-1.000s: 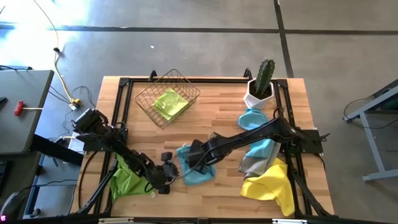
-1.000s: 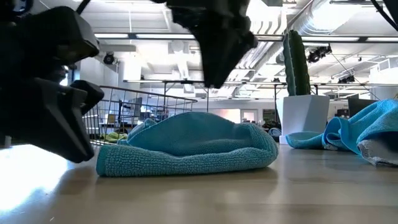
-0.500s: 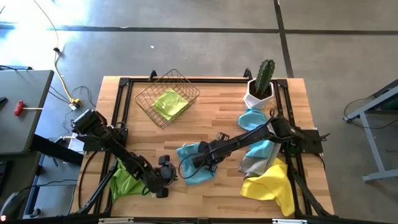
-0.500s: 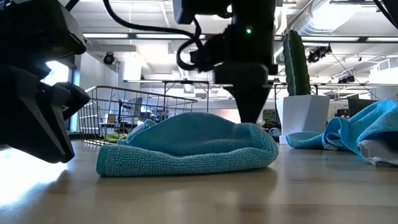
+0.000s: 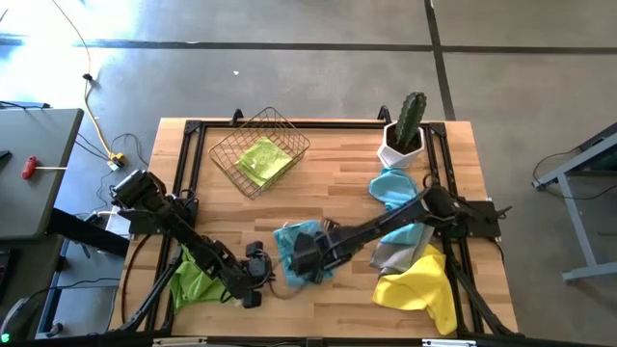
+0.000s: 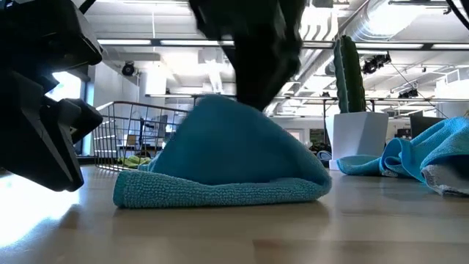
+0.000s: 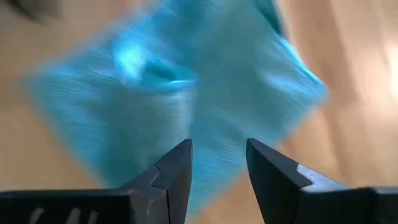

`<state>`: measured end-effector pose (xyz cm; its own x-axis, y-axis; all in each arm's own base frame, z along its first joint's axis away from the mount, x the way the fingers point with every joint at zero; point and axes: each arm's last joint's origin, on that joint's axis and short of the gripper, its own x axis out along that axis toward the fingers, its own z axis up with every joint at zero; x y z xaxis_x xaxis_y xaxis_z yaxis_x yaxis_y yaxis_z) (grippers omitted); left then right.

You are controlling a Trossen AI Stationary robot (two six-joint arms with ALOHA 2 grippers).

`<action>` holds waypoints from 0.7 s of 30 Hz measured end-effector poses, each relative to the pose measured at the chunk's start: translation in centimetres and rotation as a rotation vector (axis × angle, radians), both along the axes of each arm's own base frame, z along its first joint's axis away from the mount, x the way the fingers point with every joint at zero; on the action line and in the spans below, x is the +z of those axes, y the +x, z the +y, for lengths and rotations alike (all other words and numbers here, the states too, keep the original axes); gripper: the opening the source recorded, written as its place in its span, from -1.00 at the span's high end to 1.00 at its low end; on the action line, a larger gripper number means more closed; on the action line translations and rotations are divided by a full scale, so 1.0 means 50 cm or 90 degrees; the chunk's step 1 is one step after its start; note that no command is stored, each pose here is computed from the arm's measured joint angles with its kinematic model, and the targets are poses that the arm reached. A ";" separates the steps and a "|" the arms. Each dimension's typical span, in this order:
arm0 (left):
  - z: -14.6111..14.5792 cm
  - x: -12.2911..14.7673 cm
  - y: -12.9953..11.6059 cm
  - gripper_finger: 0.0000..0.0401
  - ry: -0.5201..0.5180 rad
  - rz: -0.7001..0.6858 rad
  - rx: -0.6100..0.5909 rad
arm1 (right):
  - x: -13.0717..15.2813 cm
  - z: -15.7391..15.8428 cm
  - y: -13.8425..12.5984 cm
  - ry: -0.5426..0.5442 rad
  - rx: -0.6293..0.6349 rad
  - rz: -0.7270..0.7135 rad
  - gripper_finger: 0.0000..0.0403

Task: Fold microfiber towels
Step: Fold the bottom light blue microfiber towel, then put the folded light blue microfiber towel into the wire basket

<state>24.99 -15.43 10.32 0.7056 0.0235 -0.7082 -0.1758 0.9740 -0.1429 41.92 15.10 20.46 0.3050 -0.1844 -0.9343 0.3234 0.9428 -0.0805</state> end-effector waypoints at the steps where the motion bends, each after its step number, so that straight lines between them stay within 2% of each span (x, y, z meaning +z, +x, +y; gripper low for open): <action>1: 0.001 0.000 0.001 0.78 0.000 0.000 0.002 | 0.007 0.015 0.003 0.009 0.009 -0.024 0.28; 5: 0.008 0.000 0.005 0.78 -0.001 -0.001 0.011 | 0.018 0.070 0.011 0.051 0.059 -0.114 0.28; 7: 0.011 0.001 0.007 0.78 0.000 -0.002 0.015 | 0.017 0.088 0.007 0.059 0.077 -0.121 0.28; 12: 0.013 0.005 0.014 0.78 -0.007 -0.021 0.016 | 0.016 0.091 -0.017 -0.022 0.042 -0.097 0.28; 15: 0.009 0.013 0.022 0.78 -0.004 -0.055 -0.005 | 0.006 0.084 -0.018 -0.027 0.010 -0.080 0.28; 18: 0.006 0.022 0.029 0.78 0.037 -0.093 -0.038 | -0.019 0.087 -0.009 -0.035 0.018 -0.077 0.28; 21: 0.013 0.028 0.034 0.78 0.147 -0.122 -0.042 | -0.028 0.088 -0.006 -0.058 0.024 -0.078 0.28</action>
